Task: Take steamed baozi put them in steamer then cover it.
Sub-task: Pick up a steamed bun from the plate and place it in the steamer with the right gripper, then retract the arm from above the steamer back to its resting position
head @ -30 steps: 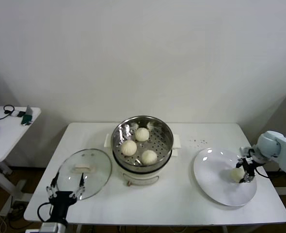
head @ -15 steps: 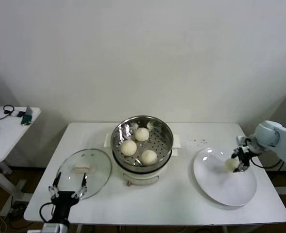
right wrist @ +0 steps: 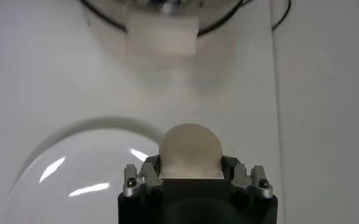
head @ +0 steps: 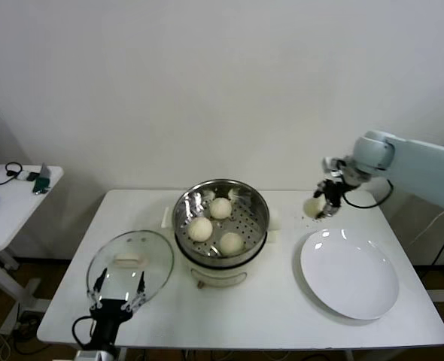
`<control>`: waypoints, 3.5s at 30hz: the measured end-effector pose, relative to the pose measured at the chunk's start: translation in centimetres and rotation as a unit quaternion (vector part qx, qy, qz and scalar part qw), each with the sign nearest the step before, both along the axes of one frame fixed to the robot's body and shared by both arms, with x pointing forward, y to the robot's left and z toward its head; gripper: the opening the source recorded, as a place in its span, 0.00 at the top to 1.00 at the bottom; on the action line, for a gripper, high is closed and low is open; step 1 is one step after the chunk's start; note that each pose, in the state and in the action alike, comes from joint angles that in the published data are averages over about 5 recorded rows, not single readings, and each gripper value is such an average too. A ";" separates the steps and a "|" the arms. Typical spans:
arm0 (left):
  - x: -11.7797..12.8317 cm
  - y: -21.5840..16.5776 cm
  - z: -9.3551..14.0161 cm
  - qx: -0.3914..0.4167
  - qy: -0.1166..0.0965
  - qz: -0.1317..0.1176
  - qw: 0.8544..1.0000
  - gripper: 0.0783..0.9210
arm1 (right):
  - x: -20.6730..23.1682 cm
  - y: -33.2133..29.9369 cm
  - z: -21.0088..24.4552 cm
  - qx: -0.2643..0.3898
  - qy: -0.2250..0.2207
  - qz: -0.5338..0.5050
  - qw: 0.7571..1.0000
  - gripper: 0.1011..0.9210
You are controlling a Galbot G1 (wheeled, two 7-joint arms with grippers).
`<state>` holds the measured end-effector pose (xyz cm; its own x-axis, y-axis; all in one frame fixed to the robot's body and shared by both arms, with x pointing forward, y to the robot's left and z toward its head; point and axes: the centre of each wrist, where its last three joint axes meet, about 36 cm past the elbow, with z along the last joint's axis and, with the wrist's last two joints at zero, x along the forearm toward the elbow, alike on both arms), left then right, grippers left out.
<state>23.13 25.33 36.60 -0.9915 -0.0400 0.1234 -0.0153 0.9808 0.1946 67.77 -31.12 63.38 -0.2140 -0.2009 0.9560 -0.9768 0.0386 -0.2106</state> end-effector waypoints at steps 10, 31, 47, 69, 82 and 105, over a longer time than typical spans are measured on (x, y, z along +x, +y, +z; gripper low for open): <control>0.1 -0.3 0.1 -0.005 -0.007 -0.010 1.000 0.12 | 1.2 10.1 3.3 0.004 0.010 0.035 0.999 0.33; 0.4 0.1 -0.7 -0.011 -0.003 -0.007 1.000 0.12 | 1.2 20.2 -1.7 -0.045 0.044 0.085 0.994 0.32; 0.3 0.1 -0.7 -0.012 0.001 -0.004 1.000 0.12 | 1.6 21.1 -3.6 -0.055 0.047 0.089 0.993 0.14; 0.9 0.5 0.0 0.005 -0.011 0.014 1.000 0.12 | 1.2 11.4 2.1 0.087 -0.014 0.058 0.994 0.12; 1.3 0.8 0.1 0.025 -0.012 0.013 1.000 0.12 | -3.9 0.0 -4.6 0.330 -0.151 -0.034 0.931 0.12; 2.1 2.2 3.0 0.298 -0.003 -0.021 0.954 0.12 | -17.4 -6.5 -19.2 0.507 -0.276 -0.272 0.770 0.12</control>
<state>25.27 27.54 39.55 -0.9944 -0.0613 0.0865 0.0195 0.6962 0.7176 50.35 -37.59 44.19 -0.8477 -0.5211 0.0991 -0.5303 0.8283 -0.1807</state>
